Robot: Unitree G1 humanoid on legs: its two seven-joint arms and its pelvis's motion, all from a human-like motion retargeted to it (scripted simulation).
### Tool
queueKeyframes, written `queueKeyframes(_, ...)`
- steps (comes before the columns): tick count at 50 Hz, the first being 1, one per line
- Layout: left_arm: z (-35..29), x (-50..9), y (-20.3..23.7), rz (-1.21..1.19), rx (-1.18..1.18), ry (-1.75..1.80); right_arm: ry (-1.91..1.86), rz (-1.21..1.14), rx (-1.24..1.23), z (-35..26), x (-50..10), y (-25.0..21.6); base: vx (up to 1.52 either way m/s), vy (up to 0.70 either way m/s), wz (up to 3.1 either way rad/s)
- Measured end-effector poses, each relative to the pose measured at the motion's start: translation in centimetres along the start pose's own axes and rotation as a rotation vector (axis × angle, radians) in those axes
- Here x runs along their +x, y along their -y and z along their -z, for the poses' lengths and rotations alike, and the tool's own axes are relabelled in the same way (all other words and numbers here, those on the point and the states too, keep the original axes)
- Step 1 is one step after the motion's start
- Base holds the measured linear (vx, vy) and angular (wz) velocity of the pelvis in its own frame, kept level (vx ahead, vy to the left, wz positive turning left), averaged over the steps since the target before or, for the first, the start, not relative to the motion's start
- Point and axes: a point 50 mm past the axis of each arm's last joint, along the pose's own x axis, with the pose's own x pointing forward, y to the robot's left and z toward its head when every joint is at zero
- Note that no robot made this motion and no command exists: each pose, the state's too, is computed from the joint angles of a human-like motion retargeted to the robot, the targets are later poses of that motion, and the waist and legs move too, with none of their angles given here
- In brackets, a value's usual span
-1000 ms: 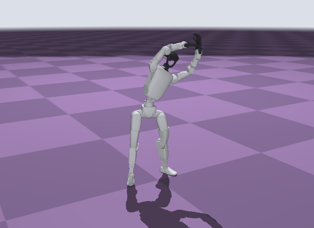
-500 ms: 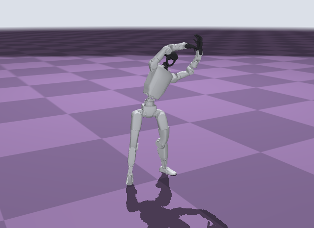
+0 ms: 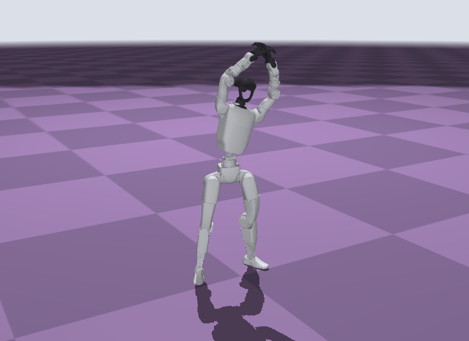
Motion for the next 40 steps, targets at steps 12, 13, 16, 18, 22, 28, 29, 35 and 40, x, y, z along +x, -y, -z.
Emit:
queueKeyframes(12, -1.9, 3.1, 2.6, 0.049, 0.001, 0.004, 0.036, 0.080, 0.106, -1.3, -1.5, 2.4, 0.00, 0.00, 0.00)
queueKeyframes(13, -2.0, 3.2, 2.7, 0.056, 0.003, 0.005, 0.042, 0.085, 0.105, -1.4, -1.6, 2.5, 0.00, 0.00, 0.00)
queueKeyframes(16, -2.3, 3.4, 2.9, 0.075, 0.011, 0.004, 0.060, 0.098, 0.097, -1.8, -2.0, 2.8, 0.00, 0.00, 0.00)
queueKeyframes(18, -2.5, 3.5, 3.0, 0.087, 0.017, 0.002, 0.074, 0.107, 0.088, -1.9, -2.1, 3.0, 0.00, 0.00, 0.00)
queueKeyframes(22, -2.5, 3.6, 3.2, 0.110, 0.030, -0.014, 0.100, 0.132, 0.080, -1.8, -2.5, 3.2, 0.00, 0.00, 0.00)
queueKeyframes(28, -3.1, 4.0, 3.9, 0.170, 0.065, -0.011, 0.130, 0.168, 0.030, -1.7, -3.0, 3.6, 0.00, 0.00, 0.00)
queueKeyframes(29, -3.3, 4.0, 4.0, 0.183, 0.072, -0.005, 0.136, 0.174, 0.020, -1.7, -3.1, 3.7, 0.00, 0.00, 0.00)
queueKeyframes(35, -3.5, 4.5, 5.3, 0.242, 0.097, -0.016, 0.175, 0.216, 0.028, -1.3, -4.1, 4.3, 0.00, 0.00, 0.00)
queueKeyframes(40, -3.3, 4.8, 6.5, 0.306, 0.109, -0.044, 0.205, 0.243, 0.071, -0.4, -5.2, 4.8, 0.00, 0.00, 0.00)
